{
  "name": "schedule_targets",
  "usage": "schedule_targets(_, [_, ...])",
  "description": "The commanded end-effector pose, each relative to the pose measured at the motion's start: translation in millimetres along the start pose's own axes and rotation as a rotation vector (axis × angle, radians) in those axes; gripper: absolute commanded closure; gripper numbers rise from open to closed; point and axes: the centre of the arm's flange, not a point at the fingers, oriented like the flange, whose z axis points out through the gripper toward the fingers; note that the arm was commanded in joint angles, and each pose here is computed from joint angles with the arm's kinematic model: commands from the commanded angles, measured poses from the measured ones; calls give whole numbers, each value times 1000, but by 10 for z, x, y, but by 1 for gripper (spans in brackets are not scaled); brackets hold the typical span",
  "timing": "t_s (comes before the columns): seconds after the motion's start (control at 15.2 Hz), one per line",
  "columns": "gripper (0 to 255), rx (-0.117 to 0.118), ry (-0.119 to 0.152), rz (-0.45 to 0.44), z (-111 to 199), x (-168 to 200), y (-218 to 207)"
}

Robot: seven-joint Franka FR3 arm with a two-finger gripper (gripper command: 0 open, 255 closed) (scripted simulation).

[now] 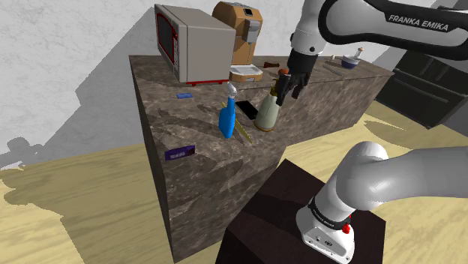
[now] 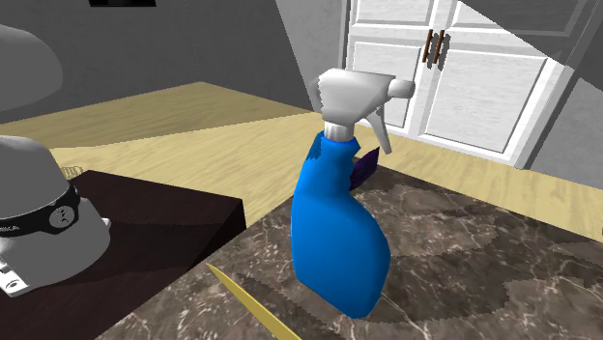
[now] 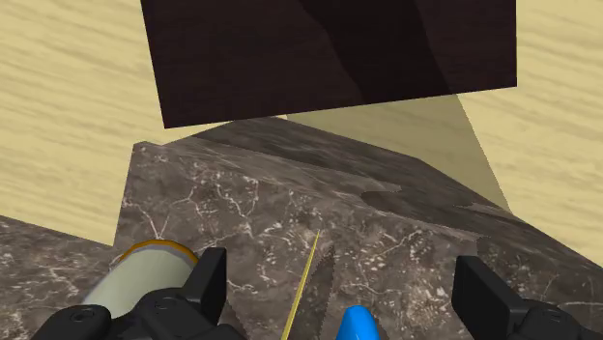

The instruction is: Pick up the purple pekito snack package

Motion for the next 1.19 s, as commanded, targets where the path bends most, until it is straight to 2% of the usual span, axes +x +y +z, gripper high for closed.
schedule_targets(0.0, [0, 0, 0, 0, 0, 0, 0])
schedule_targets(0.53, [0, 21, 30, -320, 550, 755, -376])
schedule_targets(1.12, [0, 44, 64, -679, 1132, 1432, -1073])
